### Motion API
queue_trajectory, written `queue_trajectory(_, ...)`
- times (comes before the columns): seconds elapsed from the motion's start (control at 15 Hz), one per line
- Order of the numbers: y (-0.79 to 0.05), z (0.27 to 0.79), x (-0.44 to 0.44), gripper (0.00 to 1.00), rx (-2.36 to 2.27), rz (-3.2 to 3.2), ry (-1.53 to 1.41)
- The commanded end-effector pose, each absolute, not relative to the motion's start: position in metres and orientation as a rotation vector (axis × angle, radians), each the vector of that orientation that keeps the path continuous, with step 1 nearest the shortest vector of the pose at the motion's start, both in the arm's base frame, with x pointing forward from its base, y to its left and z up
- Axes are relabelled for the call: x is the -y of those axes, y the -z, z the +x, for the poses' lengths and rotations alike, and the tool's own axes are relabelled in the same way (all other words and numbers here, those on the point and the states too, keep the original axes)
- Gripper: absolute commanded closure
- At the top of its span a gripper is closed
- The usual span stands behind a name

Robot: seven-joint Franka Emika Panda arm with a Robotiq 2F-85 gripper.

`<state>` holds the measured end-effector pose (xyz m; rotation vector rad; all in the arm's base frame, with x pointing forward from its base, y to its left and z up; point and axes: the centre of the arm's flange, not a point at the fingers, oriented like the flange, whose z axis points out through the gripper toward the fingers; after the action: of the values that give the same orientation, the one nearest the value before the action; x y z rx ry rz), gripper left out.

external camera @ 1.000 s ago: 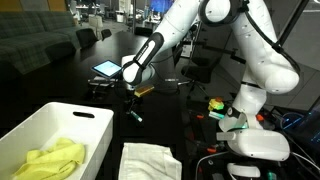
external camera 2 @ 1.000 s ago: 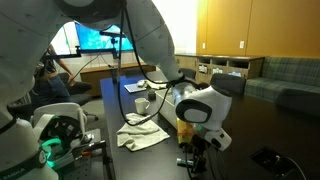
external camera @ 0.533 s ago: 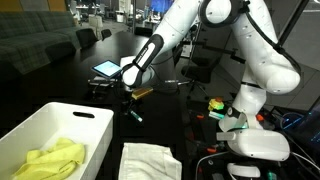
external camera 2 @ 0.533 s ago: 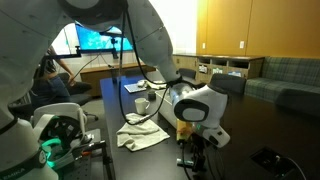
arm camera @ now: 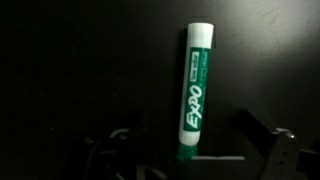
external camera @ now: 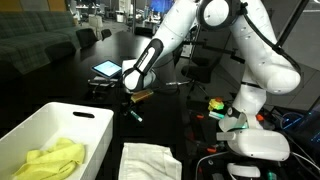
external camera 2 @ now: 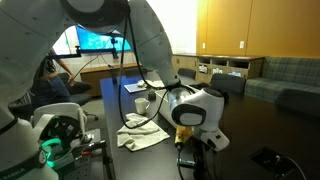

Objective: Put the yellow and white cloths in the storage box and put the marker in the mug cup

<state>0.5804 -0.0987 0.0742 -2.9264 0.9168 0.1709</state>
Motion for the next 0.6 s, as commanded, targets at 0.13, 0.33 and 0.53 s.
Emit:
queue_trajectory(0.13, -0.078, 0.574, 0.096, 0.0, -0.981, -2.979, -0.119)
queue_trajectory(0.33, -0.088, 0.57, 0.096, 0.0, -1.001, -3.024, -0.087)
queue_trajectory(0.53, -0.091, 0.566, 0.099, 0.0, -1.009, -3.068, -0.067)
